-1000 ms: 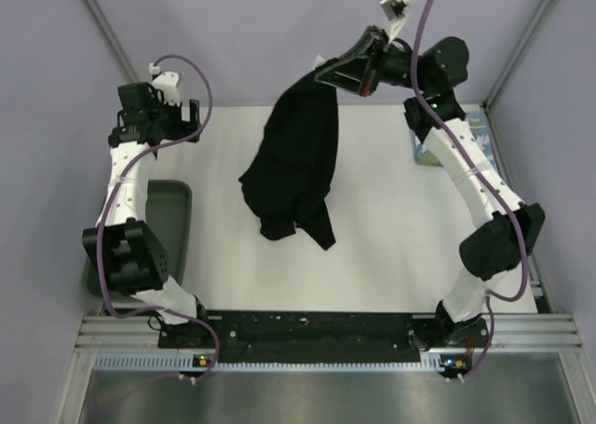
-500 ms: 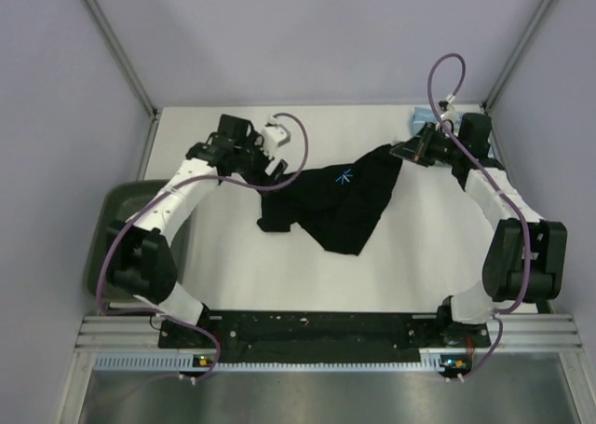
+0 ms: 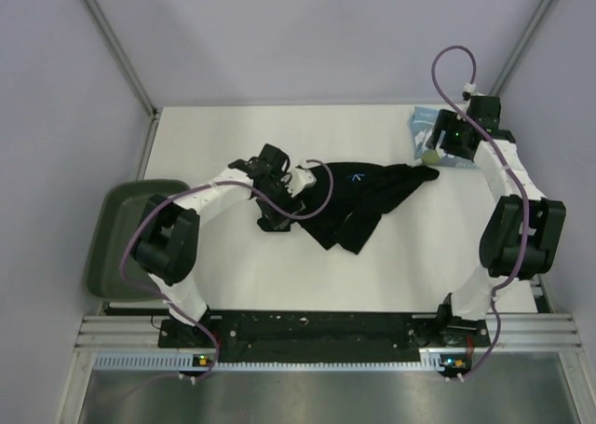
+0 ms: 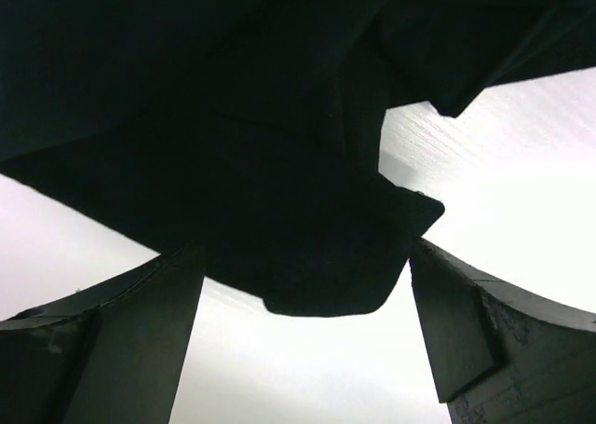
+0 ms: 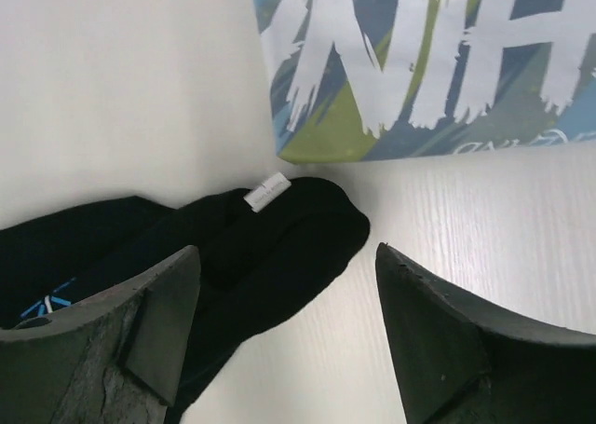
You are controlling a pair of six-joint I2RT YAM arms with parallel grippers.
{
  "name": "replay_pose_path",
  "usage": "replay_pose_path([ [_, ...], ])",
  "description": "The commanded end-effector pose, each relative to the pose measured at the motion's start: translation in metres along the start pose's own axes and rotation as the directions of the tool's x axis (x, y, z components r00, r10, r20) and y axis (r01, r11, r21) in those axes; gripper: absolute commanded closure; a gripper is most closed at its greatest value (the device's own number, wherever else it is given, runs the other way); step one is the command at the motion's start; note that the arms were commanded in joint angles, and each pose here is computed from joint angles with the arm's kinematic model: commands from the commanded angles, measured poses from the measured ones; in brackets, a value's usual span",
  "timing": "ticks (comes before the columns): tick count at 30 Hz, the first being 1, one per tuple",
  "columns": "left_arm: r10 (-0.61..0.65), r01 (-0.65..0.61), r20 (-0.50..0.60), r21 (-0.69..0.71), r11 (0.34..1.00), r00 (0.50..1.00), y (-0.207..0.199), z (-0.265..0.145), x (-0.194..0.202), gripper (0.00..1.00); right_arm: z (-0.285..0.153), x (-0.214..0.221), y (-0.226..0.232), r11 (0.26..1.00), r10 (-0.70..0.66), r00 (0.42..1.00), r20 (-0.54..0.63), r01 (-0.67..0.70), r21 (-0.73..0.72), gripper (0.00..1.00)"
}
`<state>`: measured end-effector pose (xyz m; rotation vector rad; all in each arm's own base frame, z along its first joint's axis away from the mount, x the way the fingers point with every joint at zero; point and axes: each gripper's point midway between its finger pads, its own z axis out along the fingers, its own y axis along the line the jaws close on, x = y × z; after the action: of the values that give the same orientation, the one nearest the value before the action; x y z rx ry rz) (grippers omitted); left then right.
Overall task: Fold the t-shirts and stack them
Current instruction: Flatten out the tshirt
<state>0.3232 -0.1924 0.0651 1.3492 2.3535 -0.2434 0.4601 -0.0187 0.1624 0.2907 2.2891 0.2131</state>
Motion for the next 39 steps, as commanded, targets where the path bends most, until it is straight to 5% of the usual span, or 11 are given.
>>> replay_pose_path([
  [1, 0.025, -0.025, -0.037, -0.015, 1.0, 0.999, -0.004, 0.009, 0.008, 0.06, -0.033, -0.013, 0.009, 0.987, -0.125, 0.991, 0.041, 0.12, 0.111, 0.25],
  [7, 0.002, -0.004, -0.054, -0.034, 0.999, 0.999, -0.001, 0.018, 0.013, 0.18, -0.06, 0.058, 0.096, 0.967, -0.246, 0.969, -0.007, 0.245, -0.066, 0.24],
  [10, -0.003, 0.001, -0.066, -0.028, 1.0, 0.998, -0.001, 0.022, 0.015, 0.41, -0.072, 0.095, 0.13, 0.96, -0.254, 0.967, -0.033, 0.248, -0.127, 0.25],
  [15, -0.008, 0.009, -0.097, 0.002, 1.0, 0.995, -0.004, 0.027, 0.018, 1.0, -0.082, 0.143, 0.177, 0.951, -0.243, 0.967, -0.07, 0.224, -0.215, 0.25],
  [25, 0.002, -0.006, -0.055, -0.07, 0.998, 0.999, 0.008, 0.01, 0.007, 1.0, -0.06, 0.211, 0.185, 0.947, -0.254, 0.944, -0.209, 0.199, -0.251, 0.34],
  [33, 0.003, -0.004, -0.002, -0.152, 0.988, 1.0, 0.024, -0.018, -0.007, 1.0, -0.046, 0.214, 0.186, 0.942, -0.271, 0.939, -0.211, 0.213, -0.26, 1.0],
  [37, -0.035, 0.049, 0.046, -0.345, 0.937, 0.998, 0.068, -0.05, -0.019, 1.0, -0.057, 0.202, 0.177, 0.939, -0.262, 0.948, -0.181, 0.207, -0.274, 1.0],
  [39, -0.064, 0.097, 0.08, -0.529, 0.843, 0.995, 0.11, -0.08, -0.024, 1.0, -0.074, 0.189, 0.183, 0.909, -0.301, 0.944, -0.134, 0.242, -0.339, 1.0],
])
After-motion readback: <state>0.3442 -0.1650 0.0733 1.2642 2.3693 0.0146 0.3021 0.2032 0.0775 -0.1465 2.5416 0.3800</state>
